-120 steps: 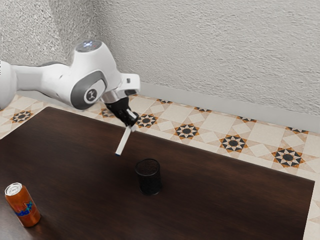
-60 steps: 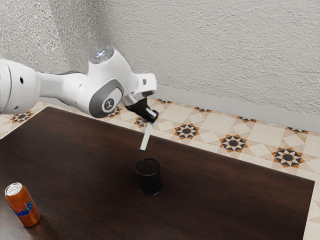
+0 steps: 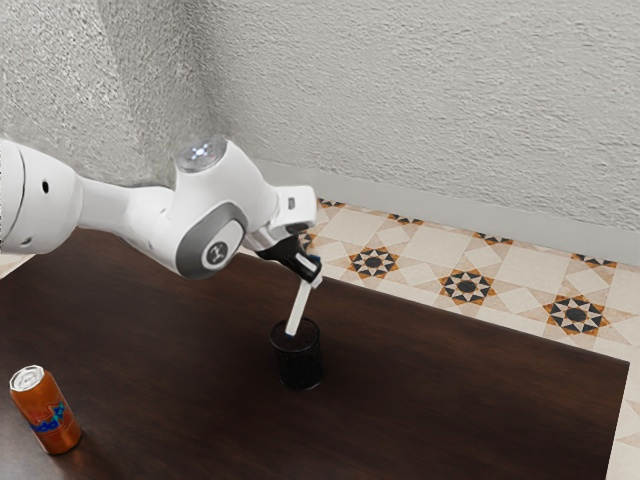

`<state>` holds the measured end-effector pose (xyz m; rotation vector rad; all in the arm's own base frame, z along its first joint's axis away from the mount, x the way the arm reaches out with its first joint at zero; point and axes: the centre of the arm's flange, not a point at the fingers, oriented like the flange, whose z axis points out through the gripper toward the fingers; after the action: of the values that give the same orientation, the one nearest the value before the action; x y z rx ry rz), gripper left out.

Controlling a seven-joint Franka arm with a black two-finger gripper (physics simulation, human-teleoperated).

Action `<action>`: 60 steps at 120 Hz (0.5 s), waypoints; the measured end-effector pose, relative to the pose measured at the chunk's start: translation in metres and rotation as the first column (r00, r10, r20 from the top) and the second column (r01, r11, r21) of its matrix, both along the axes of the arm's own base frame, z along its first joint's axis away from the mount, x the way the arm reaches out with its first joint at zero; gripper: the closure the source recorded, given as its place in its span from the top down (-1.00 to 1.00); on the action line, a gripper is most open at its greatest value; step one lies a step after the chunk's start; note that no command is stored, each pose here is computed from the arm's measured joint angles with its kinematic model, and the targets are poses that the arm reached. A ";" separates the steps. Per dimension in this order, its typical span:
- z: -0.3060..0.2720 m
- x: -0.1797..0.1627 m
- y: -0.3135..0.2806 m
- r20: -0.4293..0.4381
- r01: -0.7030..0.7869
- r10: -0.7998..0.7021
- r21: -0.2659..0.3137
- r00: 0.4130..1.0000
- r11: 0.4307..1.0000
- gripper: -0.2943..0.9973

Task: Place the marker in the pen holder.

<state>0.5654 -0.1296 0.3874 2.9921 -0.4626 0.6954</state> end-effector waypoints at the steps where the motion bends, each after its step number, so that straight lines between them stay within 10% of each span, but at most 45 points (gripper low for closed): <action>1: -0.001 0.000 0.000 0.000 0.001 -0.001 0.000 1.000 1.000 -0.67; 33: -0.043 -0.028 -0.003 -0.050 0.025 -0.024 0.011 0.998 1.000 -0.64; 60: 0.068 0.004 -0.030 0.032 0.074 -0.073 -0.005 0.997 0.997 0.08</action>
<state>0.5695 -0.1596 0.4555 2.9452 -0.5680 0.7378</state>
